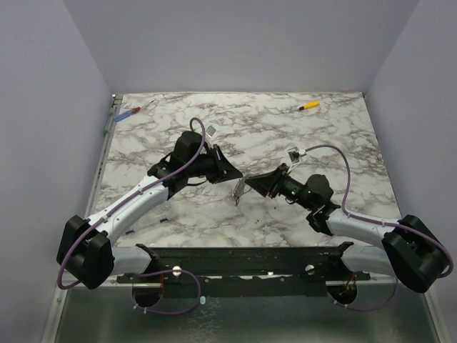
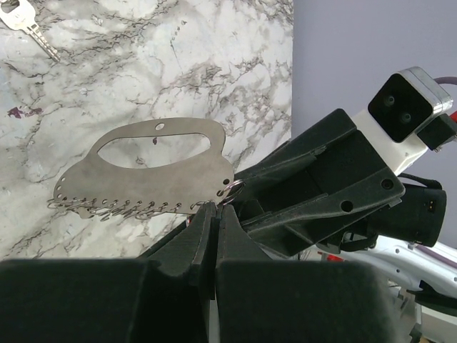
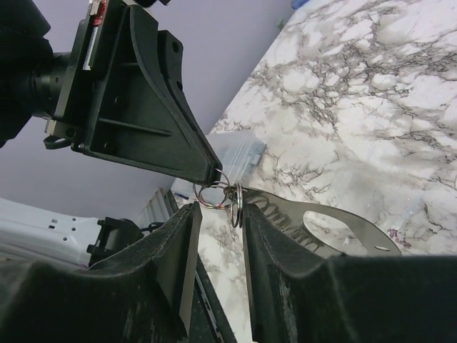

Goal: Put the keys on the keyring

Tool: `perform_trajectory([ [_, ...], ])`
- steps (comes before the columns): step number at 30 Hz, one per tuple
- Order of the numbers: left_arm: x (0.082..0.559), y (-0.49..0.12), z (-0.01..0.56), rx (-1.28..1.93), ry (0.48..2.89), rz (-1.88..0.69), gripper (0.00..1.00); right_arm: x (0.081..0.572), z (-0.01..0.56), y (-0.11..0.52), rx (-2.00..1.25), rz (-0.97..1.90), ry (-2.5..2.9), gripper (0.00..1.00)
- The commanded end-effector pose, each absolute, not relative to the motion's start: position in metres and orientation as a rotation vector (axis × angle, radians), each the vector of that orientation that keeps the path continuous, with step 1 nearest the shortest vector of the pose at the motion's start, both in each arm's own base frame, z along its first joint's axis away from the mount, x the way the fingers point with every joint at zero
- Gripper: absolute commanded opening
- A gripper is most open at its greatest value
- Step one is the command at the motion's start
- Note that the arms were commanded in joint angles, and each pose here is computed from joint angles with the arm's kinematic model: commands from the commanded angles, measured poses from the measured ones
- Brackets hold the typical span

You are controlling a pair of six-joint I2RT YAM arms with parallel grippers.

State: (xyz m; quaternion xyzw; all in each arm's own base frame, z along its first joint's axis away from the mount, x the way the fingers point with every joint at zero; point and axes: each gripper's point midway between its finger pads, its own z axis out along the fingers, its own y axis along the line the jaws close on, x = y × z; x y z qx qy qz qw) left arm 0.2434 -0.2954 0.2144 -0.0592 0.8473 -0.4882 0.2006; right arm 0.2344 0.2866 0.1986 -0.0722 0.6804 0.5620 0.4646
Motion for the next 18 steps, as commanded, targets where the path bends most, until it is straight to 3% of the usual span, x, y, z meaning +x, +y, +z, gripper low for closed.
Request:
perform_trajectory([
  [1, 0.245, -0.303, 0.232, -0.122, 2.314, -1.424, 0.0, 0.233, 0.204, 0.286, -0.198, 1.394, 1.639, 0.36],
  [6, 0.245, -0.303, 0.233, -0.123, 2.313, -1.426, 0.0, 0.236, 0.2, 0.286, -0.186, 1.377, 1.657, 0.27],
  [13, 0.244, -0.303, 0.235, -0.122, 2.307, -1.431, 0.0, 0.242, 0.198, 0.284, -0.188, 1.322, 1.685, 0.03],
  [18, 0.242, -0.3, 0.231, -0.116, 2.307, -1.419, 0.0, 0.247, 0.2, 0.281, -0.253, 1.225, 1.711, 0.01],
])
